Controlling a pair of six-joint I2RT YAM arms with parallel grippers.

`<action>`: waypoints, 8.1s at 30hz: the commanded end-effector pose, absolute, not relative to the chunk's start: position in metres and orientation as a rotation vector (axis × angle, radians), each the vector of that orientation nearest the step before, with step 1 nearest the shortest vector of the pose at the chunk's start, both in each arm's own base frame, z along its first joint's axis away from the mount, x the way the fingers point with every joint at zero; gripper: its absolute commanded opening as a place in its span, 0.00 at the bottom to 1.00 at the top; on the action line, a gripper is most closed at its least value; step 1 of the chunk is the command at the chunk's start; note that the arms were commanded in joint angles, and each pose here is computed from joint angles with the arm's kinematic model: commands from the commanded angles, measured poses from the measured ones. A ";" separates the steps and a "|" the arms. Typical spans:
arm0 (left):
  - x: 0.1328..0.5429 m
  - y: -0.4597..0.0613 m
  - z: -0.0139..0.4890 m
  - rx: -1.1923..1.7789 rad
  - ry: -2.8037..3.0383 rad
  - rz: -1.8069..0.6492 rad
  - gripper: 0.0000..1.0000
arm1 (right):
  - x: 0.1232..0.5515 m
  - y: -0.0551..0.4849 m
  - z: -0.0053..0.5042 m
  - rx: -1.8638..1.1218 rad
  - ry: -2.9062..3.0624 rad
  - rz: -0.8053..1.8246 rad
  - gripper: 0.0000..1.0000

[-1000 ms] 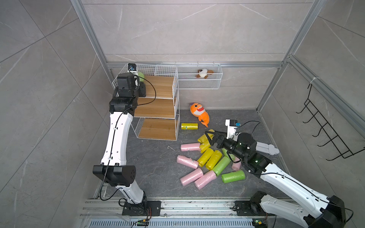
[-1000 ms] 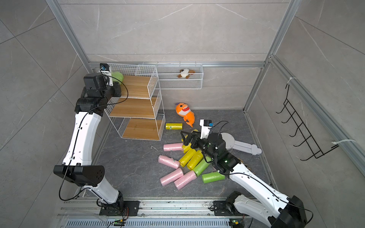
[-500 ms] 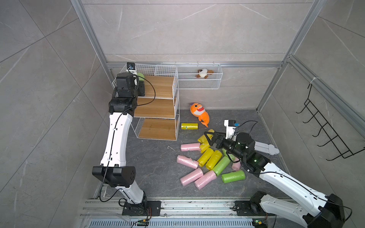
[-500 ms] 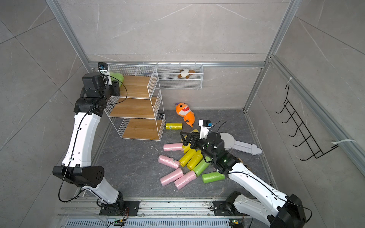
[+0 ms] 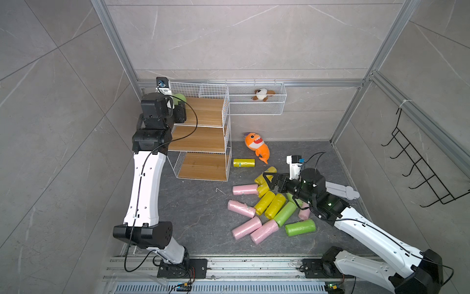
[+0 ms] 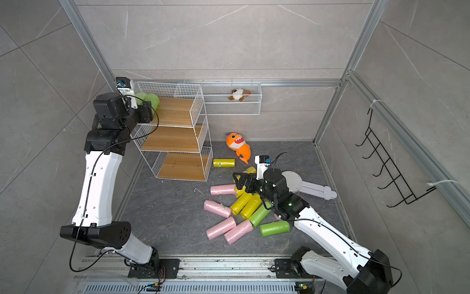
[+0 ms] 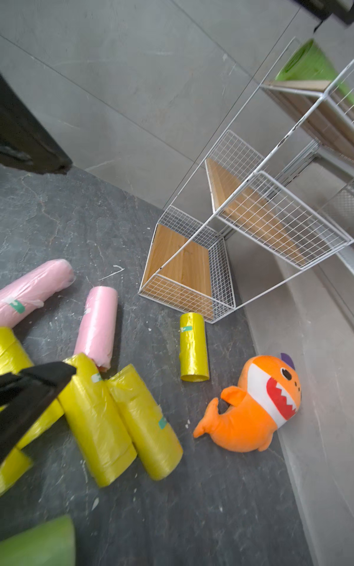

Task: Sort the rolls of trash bags by color and place them on the shelf
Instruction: Place the roll of trash bags on the shelf, then pick up the roll of trash bags from the center of the board, then place the roll of trash bags on the shelf.

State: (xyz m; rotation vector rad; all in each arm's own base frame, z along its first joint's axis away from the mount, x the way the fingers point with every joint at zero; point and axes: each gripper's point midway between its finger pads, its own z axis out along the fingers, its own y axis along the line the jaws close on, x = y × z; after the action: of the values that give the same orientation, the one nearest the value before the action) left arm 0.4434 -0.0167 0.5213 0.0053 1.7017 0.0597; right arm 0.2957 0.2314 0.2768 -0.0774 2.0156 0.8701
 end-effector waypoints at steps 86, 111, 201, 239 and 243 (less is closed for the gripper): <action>0.273 -0.239 0.275 0.058 1.897 -1.138 0.70 | 0.375 0.194 0.322 -0.203 2.330 0.791 0.34; 0.247 -0.297 0.378 -0.061 1.427 -1.606 0.83 | 0.316 0.267 0.427 -0.012 1.765 1.511 0.35; 0.474 -0.050 0.508 0.069 1.735 0.267 0.36 | 0.303 0.221 0.337 -0.498 2.075 0.384 0.99; 0.338 -0.114 0.461 0.113 1.737 -0.518 0.65 | 0.269 0.191 0.204 -0.366 2.500 0.298 1.00; 0.311 -0.124 0.411 0.096 1.789 -0.657 0.65 | 0.254 0.170 0.172 -0.291 2.656 0.199 0.98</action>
State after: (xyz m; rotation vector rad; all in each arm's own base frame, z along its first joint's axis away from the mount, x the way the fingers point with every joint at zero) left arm 0.3283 -0.1034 0.4112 0.1035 1.8339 -0.4459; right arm 0.2683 0.1917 0.1987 -0.3847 2.5167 0.2959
